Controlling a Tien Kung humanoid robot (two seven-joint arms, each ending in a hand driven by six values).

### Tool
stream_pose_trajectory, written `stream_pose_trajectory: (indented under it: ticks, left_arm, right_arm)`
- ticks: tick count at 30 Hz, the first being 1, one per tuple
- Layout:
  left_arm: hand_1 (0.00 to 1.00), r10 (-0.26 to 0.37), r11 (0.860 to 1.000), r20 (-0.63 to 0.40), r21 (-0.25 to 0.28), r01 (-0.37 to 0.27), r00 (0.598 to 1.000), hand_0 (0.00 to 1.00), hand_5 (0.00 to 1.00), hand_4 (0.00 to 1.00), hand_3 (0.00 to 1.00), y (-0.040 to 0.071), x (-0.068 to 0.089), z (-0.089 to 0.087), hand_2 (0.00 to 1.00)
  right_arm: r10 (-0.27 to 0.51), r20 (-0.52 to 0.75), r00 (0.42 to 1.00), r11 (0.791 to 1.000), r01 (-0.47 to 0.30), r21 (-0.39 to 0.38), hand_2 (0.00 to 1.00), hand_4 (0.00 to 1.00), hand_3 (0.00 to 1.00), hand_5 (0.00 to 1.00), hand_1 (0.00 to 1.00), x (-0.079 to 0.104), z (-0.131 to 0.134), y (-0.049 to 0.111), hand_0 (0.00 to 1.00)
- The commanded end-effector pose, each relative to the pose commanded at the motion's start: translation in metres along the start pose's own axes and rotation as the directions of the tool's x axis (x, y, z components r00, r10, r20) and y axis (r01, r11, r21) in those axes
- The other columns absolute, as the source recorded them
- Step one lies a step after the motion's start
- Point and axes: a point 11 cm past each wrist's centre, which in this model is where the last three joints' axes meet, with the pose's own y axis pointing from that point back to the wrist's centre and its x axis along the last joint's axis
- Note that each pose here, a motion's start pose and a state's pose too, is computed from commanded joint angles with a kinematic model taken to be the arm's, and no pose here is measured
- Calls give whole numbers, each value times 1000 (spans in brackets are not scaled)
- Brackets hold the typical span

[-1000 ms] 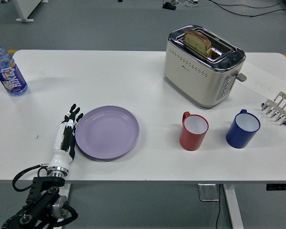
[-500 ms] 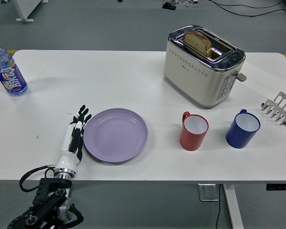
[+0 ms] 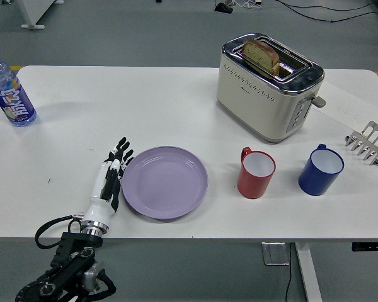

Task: Push plate across desktop

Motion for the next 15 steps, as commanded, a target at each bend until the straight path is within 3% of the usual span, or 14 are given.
stream_pose_trajectory:
  ticks: [15]
  left_arm:
    - [926,-62,998,-5,8,62,998,874,998,489,956,2,-19,-2,982]
  right_arm:
    - [0,0,1000,1000,0,4,724,287,681,293,647,0,-2,0,660]
